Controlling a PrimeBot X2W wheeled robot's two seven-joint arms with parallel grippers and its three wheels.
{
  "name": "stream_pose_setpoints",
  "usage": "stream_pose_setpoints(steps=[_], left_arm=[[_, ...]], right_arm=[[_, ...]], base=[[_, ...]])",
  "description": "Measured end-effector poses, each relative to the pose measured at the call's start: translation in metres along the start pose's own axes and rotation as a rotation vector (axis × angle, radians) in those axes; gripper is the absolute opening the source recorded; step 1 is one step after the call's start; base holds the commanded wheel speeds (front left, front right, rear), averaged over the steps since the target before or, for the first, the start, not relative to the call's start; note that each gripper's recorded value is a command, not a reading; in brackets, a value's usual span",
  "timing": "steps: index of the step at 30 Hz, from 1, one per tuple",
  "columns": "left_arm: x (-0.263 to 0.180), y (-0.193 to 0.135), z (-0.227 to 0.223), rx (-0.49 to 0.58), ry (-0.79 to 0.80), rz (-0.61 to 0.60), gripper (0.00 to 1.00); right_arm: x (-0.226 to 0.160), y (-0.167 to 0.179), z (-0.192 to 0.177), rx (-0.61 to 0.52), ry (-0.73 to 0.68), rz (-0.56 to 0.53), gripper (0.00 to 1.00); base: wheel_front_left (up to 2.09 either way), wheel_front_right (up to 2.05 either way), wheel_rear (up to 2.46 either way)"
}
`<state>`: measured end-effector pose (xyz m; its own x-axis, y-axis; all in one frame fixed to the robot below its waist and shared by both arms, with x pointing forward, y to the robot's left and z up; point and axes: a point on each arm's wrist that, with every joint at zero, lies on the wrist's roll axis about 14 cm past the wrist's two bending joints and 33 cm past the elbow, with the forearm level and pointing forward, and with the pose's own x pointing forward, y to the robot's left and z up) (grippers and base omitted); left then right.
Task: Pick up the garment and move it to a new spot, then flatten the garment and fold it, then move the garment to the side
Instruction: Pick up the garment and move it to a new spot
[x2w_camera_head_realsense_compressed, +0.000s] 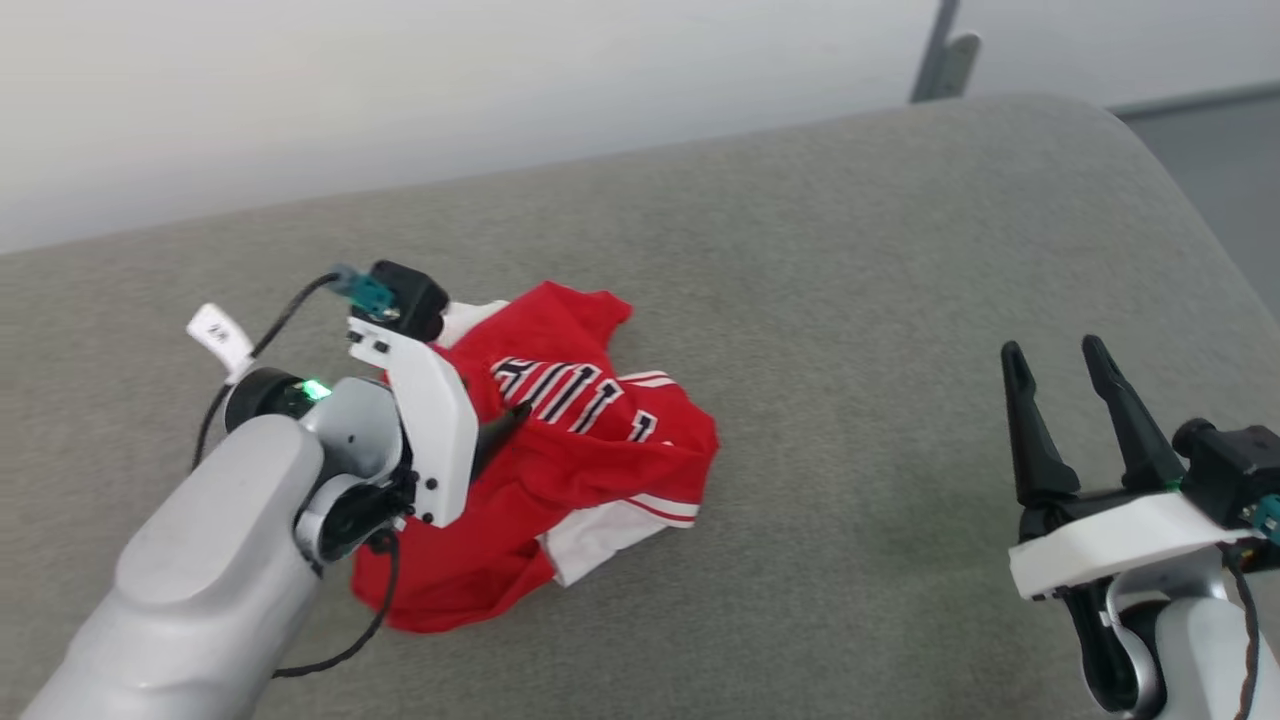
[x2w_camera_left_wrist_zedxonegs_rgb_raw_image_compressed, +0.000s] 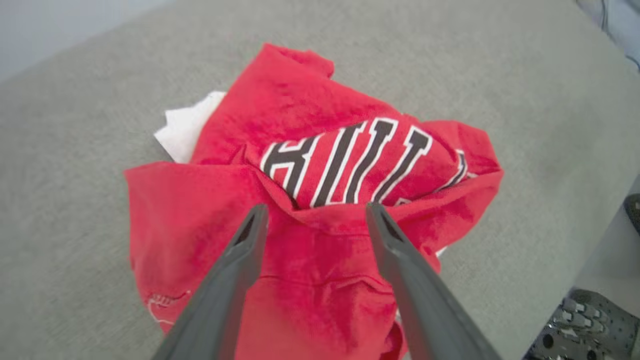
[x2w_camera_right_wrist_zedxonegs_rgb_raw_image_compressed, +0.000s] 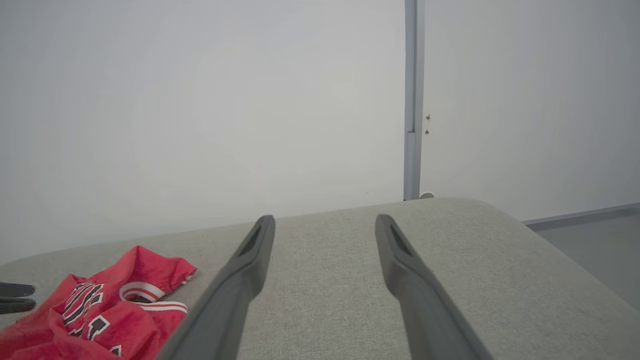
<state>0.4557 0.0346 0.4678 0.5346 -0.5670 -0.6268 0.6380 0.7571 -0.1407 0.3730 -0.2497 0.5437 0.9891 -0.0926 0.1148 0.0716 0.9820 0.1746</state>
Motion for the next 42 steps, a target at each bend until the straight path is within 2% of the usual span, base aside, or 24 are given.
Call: stream_pose_setpoints(steps=[5,13,22,28,42], left_arm=[[-0.035,0.018,0.024,-0.027,-0.215,0.063,1.0],[-0.096,0.052,0.024,-0.069,-0.496,0.208,1.0],[-0.165,0.084,-0.001,-0.11,-0.757,0.414,1.0],[-0.189,0.094,-0.039,-0.173,-0.791,0.517,1.0],[-0.217,0.094,-0.084,-0.229,-0.803,0.638,1.0]], right_arm=[[0.005,0.013,0.003,0.004,-0.01,0.042,1.0],[0.007,0.03,0.008,0.014,-0.022,0.094,1.0],[0.007,0.043,0.012,0.025,-0.03,0.13,1.0],[0.005,0.048,0.011,0.03,-0.024,0.137,1.0],[0.002,0.056,0.008,0.049,-0.014,0.152,1.0]], base=[[0.0,0.0,0.0],[0.0,0.0,0.0],[0.0,0.0,0.0],[0.0,0.0,0.0],[0.0,0.0,0.0]])
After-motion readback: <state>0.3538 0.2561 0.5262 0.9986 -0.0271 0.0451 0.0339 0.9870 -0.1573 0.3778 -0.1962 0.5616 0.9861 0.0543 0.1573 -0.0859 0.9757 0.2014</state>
